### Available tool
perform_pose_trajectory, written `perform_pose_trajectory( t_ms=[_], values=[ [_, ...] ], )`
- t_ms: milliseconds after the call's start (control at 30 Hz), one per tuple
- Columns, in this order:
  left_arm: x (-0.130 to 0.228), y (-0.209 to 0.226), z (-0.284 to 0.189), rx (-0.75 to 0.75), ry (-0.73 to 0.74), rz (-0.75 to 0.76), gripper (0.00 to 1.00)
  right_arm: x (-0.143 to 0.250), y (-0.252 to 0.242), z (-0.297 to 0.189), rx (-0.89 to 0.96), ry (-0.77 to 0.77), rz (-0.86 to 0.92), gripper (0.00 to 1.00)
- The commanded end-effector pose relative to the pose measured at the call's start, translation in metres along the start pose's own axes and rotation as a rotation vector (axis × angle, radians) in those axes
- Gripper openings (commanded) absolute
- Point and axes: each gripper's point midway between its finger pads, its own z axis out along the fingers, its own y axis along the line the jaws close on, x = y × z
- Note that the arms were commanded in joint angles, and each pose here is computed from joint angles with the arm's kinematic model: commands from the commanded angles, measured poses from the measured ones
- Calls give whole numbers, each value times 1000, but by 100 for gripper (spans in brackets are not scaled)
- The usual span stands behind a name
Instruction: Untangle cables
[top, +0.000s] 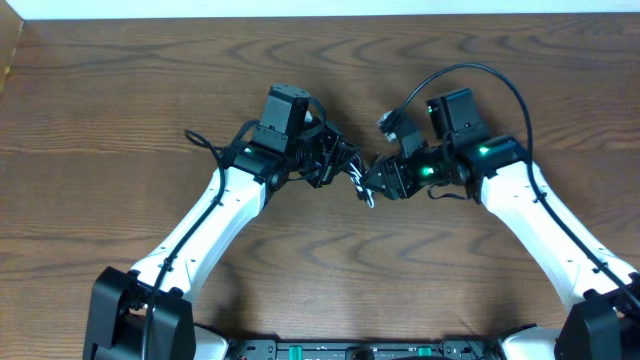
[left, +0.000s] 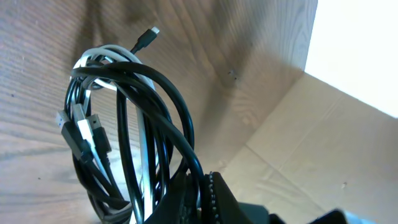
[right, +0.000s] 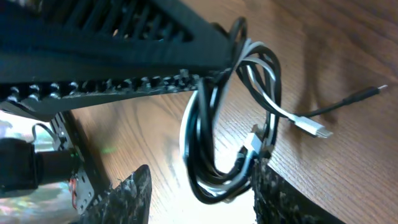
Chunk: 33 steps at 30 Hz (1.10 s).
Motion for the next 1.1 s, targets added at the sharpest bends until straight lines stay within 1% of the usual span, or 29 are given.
perform_pose_trajectory(
  t_ms=[0,100,167,267,433,633,700,800,933,967,1000,1033,1067],
  values=[
    [-1,-6,-4,19,-12,-50,7,0,0,4,38,8,-57,45],
    [-1,-6,-4,19,-12,-54,8,5,-2,7,62,22,-69,41],
    [-1,-6,-4,19,-12,-54,8,7,-4,9,73,29,-76,41],
    [-1,-6,-4,18,-12,-54,7,10,-9,11,106,36,-82,36],
    [-1,-6,-4,18,-12,-53,8,8,-17,11,146,28,-89,32],
    [-1,-6,-4,18,-11,-54,7,7,-16,12,146,25,-95,18],
    [-1,-6,-4,18,-10,-54,7,9,-12,14,140,33,-101,18],
    [0,-6,-4,18,-8,-54,8,11,-7,18,135,44,-115,22],
    [0,-6,-4,18,-4,-53,8,12,-10,19,168,51,-125,23],
    [0,-6,-4,18,-4,-54,8,12,-10,20,172,52,-127,21],
    [0,-6,-4,18,-4,-53,7,13,-10,20,175,53,-128,16],
    [0,-6,-4,18,-4,-53,7,13,-10,20,175,53,-127,1],
    [0,-6,-4,18,-4,-53,7,13,-10,20,174,53,-127,1]
  ],
)
